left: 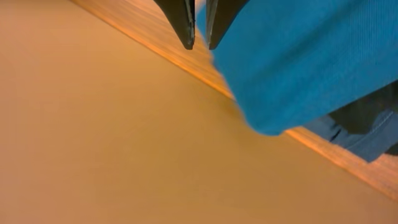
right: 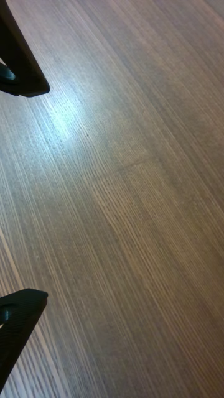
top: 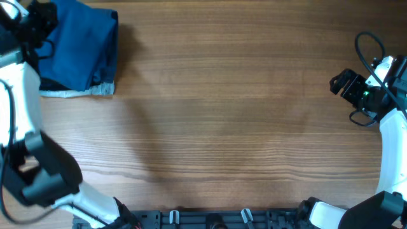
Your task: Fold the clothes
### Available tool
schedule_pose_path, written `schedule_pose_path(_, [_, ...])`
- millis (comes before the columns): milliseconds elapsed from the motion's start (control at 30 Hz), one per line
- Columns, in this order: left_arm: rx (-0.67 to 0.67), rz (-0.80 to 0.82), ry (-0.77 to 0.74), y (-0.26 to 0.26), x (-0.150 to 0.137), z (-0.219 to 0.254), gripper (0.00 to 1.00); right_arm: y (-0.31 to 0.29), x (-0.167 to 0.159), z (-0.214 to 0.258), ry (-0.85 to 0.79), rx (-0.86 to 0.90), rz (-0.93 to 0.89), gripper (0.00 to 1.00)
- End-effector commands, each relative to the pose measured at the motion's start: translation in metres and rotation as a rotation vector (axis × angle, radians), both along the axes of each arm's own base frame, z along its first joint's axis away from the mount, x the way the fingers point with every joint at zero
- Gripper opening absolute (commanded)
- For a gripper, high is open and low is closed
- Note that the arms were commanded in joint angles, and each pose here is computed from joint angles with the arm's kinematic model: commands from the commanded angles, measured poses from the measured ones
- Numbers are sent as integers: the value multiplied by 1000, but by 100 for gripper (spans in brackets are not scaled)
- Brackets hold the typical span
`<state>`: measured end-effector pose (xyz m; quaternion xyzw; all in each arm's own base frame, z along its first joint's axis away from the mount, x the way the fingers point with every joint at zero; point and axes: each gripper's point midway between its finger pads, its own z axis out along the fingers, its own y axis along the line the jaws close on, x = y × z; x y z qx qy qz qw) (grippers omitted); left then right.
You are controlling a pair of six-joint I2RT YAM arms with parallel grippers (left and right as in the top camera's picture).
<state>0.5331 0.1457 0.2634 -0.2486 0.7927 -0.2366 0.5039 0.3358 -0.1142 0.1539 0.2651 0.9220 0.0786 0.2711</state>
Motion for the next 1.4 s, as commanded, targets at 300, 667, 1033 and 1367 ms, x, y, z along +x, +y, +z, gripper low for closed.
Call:
schedule_pose_path(300, [-65,18,-60,30,73,-145,6,-2,1,4,-8,-12,-7,100])
schedule_pose_path(667, [5,-16,-452,9,27,94,12,-2,1,4,-8,-12,-7,100])
schedule_pose_path(1033, [-52,0,-327,9,23,70,100,-2,1,4,-8,-12,-7,100])
schedule_pose_path(1367, [-208,35,23,0,3,-11,100,-2,1,4,-8,-12,-7,100])
